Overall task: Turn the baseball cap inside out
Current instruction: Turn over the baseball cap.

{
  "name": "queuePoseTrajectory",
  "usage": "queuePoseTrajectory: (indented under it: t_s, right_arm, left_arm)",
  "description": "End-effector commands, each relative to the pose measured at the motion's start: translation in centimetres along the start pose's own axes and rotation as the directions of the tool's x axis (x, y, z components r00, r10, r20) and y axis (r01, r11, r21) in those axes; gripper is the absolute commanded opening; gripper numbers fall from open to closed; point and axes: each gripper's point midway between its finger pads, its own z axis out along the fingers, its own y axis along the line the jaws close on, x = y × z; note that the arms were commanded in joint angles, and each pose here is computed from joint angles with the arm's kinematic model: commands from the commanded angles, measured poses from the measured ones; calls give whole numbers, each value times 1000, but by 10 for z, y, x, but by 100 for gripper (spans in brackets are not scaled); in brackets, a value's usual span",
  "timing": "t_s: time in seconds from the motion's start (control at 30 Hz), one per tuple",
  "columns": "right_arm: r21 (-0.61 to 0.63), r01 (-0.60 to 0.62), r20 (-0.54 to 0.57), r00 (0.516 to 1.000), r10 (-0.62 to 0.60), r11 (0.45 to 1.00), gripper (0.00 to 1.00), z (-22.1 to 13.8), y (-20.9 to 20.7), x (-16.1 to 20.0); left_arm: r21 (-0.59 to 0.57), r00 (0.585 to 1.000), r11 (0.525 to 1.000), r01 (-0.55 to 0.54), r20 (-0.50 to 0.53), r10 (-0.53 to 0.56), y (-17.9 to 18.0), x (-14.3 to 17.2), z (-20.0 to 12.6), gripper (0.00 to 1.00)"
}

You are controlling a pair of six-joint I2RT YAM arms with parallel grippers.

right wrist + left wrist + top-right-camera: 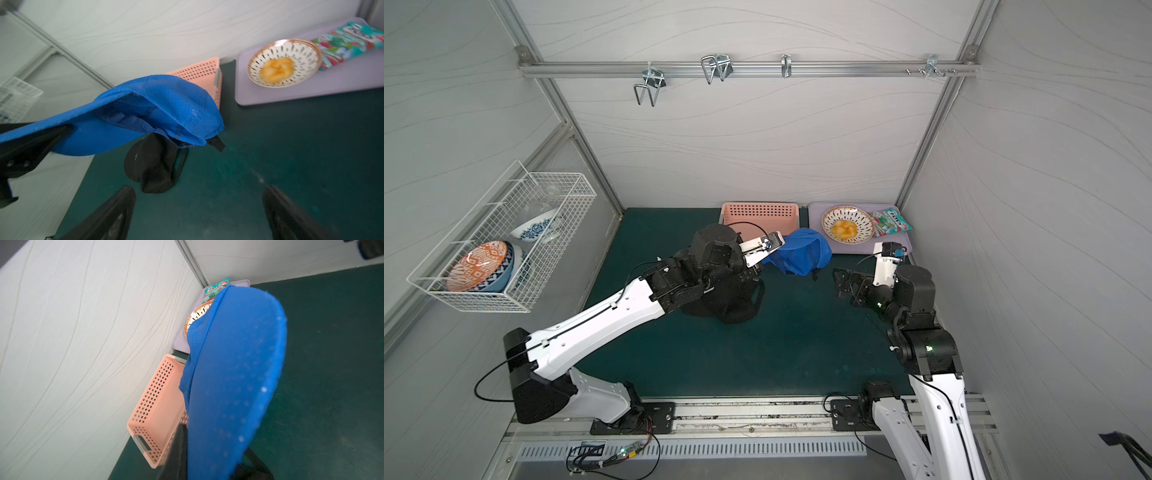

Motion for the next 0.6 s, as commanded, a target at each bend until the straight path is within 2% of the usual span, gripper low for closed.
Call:
queuePoseTrajectory:
  t_s: [0.0,0.07,0.13,0.2,0.27,0.37,0.43,0.57]
  right_arm:
    - [90,-91,-11,996,92,992,99,-4,-18,2]
    - [23,-132,-34,991,133,991,99,-2,-8,3]
    - [-58,-110,-45,993,108,992,99,0,4,5]
    - [-116,-67,-15,998,65,991,99,-1,11,7]
    - [-139,-55,25,998,59,989,99,-1,12,9]
    - [-210,-86,25,995,93,974,99,0,21,11]
    - [-254,-129,25,990,140,958,98,2,26,9]
    - [-412,-178,106,965,241,894,97,-7,47,-12]
  left_arm:
    - [-60,992,994,-89,89,94,5,-25,17,0]
    - [-48,990,997,-60,127,66,6,-37,17,0]
    - [-40,989,999,3,147,3,12,-44,15,0]
    - [-38,983,991,125,137,-118,30,-54,6,0]
    - [-30,961,964,263,100,-259,44,-53,-5,0]
    - [-17,893,894,448,55,-446,60,-49,-30,0]
    - [1,845,846,533,58,-532,66,-50,-51,0]
    - [71,746,752,655,93,-659,87,-60,-98,0]
